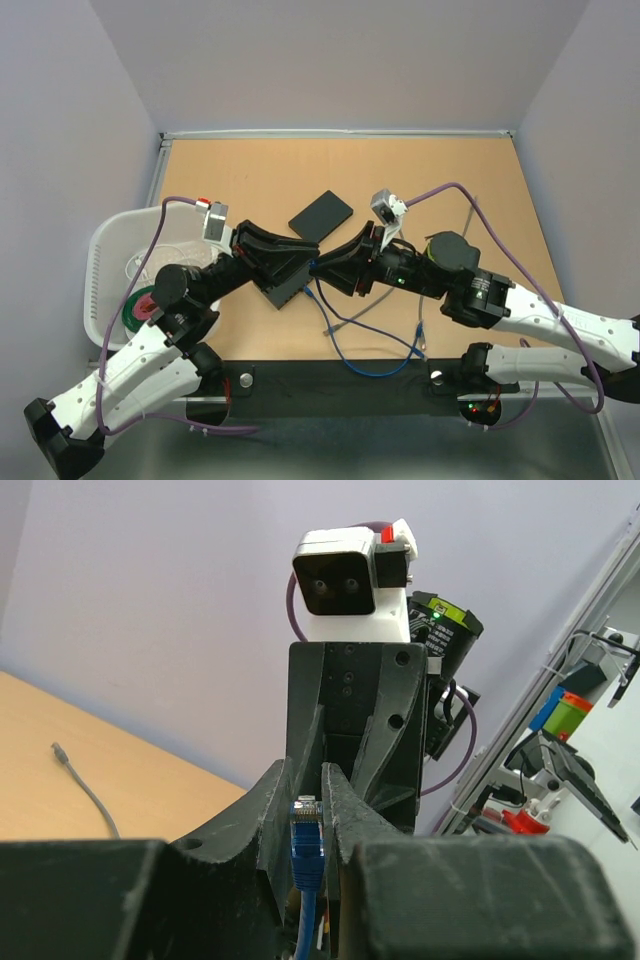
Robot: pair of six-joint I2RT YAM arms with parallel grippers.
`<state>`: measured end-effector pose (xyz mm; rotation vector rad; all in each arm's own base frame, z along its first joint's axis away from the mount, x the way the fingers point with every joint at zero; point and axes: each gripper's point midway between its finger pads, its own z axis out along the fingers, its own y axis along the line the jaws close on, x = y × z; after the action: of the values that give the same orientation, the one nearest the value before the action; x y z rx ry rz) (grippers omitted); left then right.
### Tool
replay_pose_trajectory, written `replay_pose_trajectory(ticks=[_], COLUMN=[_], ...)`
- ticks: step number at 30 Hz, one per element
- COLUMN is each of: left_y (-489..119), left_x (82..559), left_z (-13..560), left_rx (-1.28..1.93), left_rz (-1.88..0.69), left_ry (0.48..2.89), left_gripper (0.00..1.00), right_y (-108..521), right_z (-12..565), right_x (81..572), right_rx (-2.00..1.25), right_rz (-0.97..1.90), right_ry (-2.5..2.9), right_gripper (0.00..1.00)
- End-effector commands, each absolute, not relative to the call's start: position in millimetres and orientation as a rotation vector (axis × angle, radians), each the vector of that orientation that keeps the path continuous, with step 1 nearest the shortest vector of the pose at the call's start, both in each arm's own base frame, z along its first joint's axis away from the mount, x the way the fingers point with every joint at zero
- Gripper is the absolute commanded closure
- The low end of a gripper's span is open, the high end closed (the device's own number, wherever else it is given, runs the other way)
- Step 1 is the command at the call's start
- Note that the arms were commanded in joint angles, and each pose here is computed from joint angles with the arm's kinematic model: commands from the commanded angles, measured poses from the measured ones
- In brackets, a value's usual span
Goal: Insert the plug into the switch port
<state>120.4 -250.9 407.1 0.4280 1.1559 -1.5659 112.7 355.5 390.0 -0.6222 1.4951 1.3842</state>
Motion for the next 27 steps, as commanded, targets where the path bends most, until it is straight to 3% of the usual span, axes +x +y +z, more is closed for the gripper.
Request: replay_pose_trajectory(ticks=[1,27], left_y=[-248,-248], left_x=[113,113], left_z=[419,420], left_rx=[0.446,0.443], left_rz=[-1.581,-1.581], left_ry=[1.09,1.095], left_gripper=[1.0,1.0], right_y=[346,342], right_z=[414,413], right_x=[112,109], right_rx=[-0.579,-0.58], right_rz=[1.412,1.42], right_ry=[1.406,1.398], right_gripper=[0.66,0.69])
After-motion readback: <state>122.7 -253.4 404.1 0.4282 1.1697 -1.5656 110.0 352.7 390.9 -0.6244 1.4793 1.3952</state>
